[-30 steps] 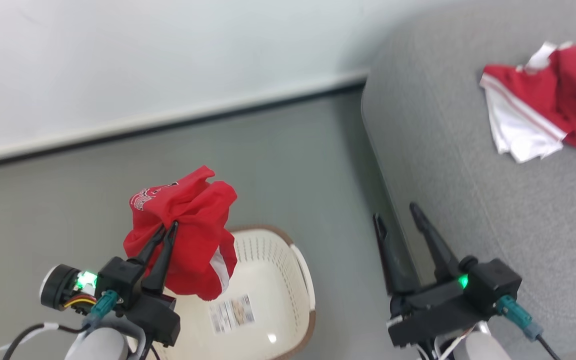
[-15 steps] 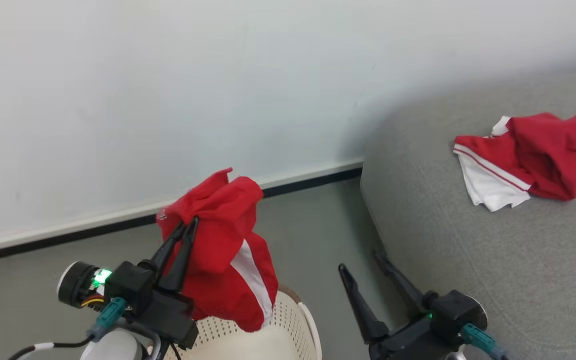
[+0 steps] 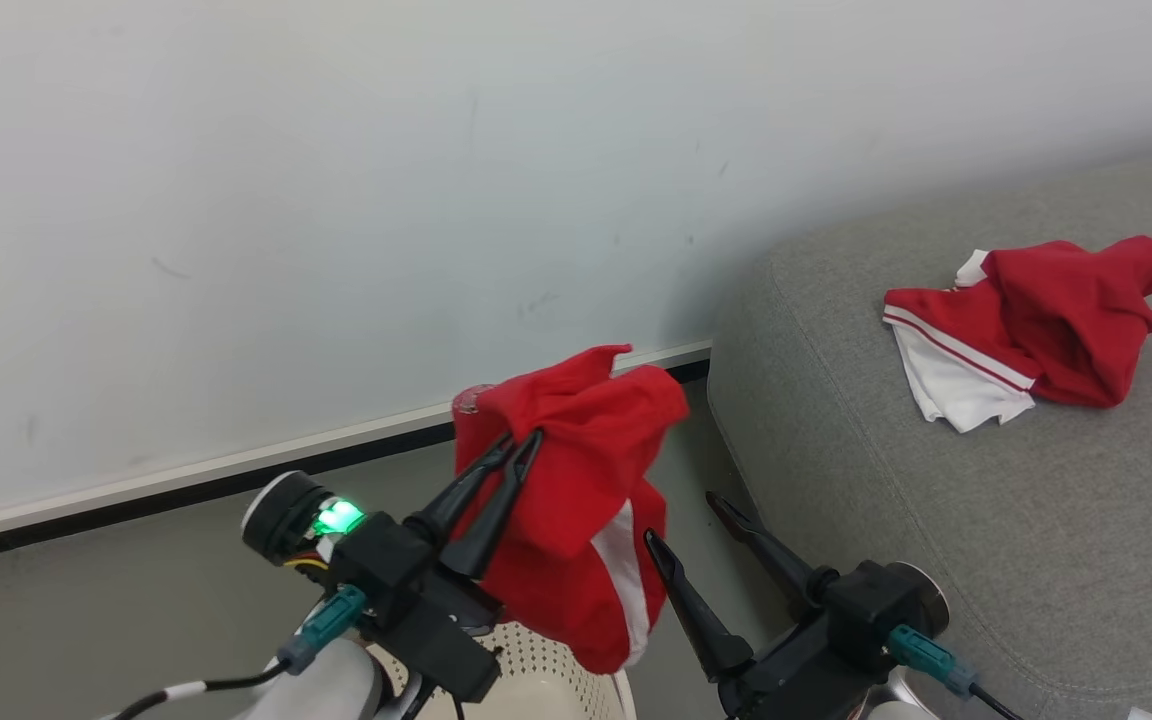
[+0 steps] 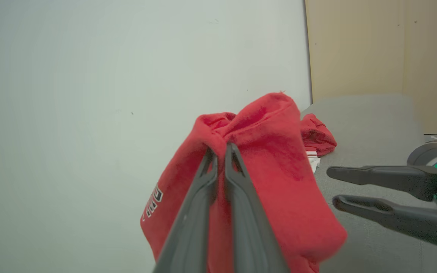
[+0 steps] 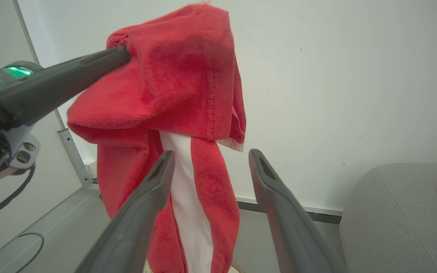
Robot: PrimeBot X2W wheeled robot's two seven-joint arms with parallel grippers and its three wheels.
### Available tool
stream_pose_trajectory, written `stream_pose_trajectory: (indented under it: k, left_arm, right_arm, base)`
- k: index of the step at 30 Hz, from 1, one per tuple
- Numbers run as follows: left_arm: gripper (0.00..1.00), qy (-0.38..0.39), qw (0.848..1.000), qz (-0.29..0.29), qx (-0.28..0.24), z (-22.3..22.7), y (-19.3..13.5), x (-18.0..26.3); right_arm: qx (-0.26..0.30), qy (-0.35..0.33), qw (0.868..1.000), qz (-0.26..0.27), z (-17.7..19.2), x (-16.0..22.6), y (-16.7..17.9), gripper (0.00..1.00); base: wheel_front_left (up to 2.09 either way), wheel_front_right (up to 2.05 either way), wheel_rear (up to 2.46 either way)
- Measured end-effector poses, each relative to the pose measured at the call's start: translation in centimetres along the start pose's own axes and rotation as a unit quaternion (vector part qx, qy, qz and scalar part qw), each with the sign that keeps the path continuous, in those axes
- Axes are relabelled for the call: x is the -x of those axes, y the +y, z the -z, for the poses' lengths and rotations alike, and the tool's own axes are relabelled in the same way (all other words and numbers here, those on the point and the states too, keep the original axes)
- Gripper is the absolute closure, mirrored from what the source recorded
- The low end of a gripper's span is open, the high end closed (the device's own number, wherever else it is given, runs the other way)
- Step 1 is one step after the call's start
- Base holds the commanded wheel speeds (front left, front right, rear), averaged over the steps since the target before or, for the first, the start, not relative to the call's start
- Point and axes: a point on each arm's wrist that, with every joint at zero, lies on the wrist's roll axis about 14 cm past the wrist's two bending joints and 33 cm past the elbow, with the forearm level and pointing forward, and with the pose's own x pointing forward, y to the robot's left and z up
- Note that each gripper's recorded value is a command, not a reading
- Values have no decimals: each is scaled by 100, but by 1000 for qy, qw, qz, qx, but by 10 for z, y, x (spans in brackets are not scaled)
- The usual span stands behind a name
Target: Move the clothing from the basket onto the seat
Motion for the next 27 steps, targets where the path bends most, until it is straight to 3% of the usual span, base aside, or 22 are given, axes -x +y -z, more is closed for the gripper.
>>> stream_pose_trajectory:
  k: [11,19,20,21,22,23,24,25,27]
  left_arm:
    - [100,-16,995,97,19,-7,-53,-14]
    - [100,-25,992,121,16,-11,-61,-22]
    - [100,-23,992,123,15,-10,-62,-23]
    - [100,-22,992,125,15,-9,-62,-23]
    - [100,-21,992,126,16,-9,-62,-24]
    - [100,-19,992,127,17,-8,-63,-24]
    - [100,-16,991,129,17,-5,-64,-24]
    - [100,-13,991,130,19,-4,-64,-23]
    - [100,-8,991,131,21,0,-64,-23]
  right_arm:
    - [-22,14,1000,10,9,0,-6,0]
    - [-39,25,999,4,17,-3,0,0]
    - [-38,24,999,3,16,-4,0,13]
    - [-40,24,999,3,16,-4,0,13]
    - [-41,25,999,2,17,-3,1,46]
    - [-40,25,999,2,17,-3,1,55]
    - [-40,25,999,2,16,-4,1,71]
    - [-39,22,999,1,15,-4,1,100]
    - [-38,16,999,2,11,-6,-1,100]
  base:
    - [0,0,0]
    - [0,0,0]
    - [0,0,0]
    - [0,0,0]
    - [0,0,0]
    - [0,0,0]
    - [0,0,0]
    - [0,0,0]
    - [0,0,0]
